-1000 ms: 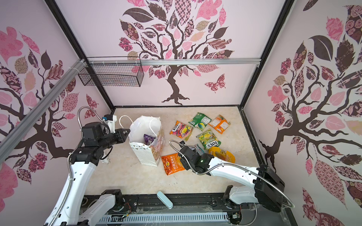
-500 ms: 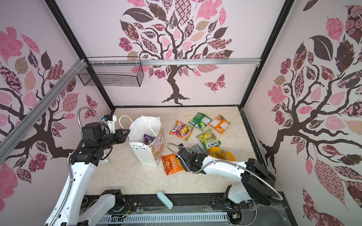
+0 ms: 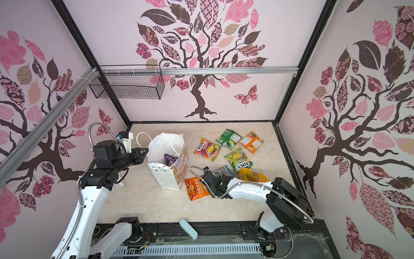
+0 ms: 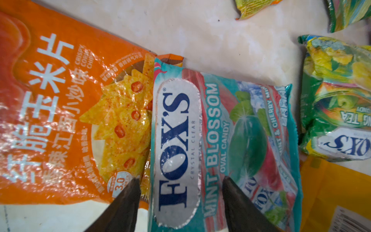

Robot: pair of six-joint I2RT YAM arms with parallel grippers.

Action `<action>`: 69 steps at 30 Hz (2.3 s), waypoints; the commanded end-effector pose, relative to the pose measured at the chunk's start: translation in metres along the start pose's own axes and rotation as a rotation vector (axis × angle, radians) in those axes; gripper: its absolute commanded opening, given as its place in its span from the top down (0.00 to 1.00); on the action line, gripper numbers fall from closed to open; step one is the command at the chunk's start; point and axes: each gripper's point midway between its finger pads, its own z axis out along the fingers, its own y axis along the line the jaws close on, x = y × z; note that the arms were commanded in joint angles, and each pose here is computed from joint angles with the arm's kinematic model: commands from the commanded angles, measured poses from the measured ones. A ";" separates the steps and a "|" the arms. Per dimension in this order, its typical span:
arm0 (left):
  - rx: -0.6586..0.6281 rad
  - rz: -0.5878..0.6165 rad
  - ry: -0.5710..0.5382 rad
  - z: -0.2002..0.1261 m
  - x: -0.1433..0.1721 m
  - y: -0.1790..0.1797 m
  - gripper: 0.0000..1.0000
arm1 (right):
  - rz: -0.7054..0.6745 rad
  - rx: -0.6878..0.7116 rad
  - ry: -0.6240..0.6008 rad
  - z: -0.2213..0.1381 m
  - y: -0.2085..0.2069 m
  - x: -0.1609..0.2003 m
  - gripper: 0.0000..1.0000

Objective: Place the snacks into the paper bag
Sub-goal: Pick up the snack.

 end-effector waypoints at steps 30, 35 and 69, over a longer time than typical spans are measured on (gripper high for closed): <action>-0.013 0.014 -0.006 0.000 0.006 0.004 0.86 | 0.053 0.029 0.006 -0.002 -0.013 -0.008 0.96; -0.011 0.015 -0.008 0.000 0.005 0.003 0.86 | 0.109 -0.009 -0.043 -0.017 -0.018 -0.020 0.99; 0.017 0.002 -0.022 -0.001 0.007 0.001 0.87 | 0.291 -0.304 -0.775 -0.212 -0.061 -0.180 1.00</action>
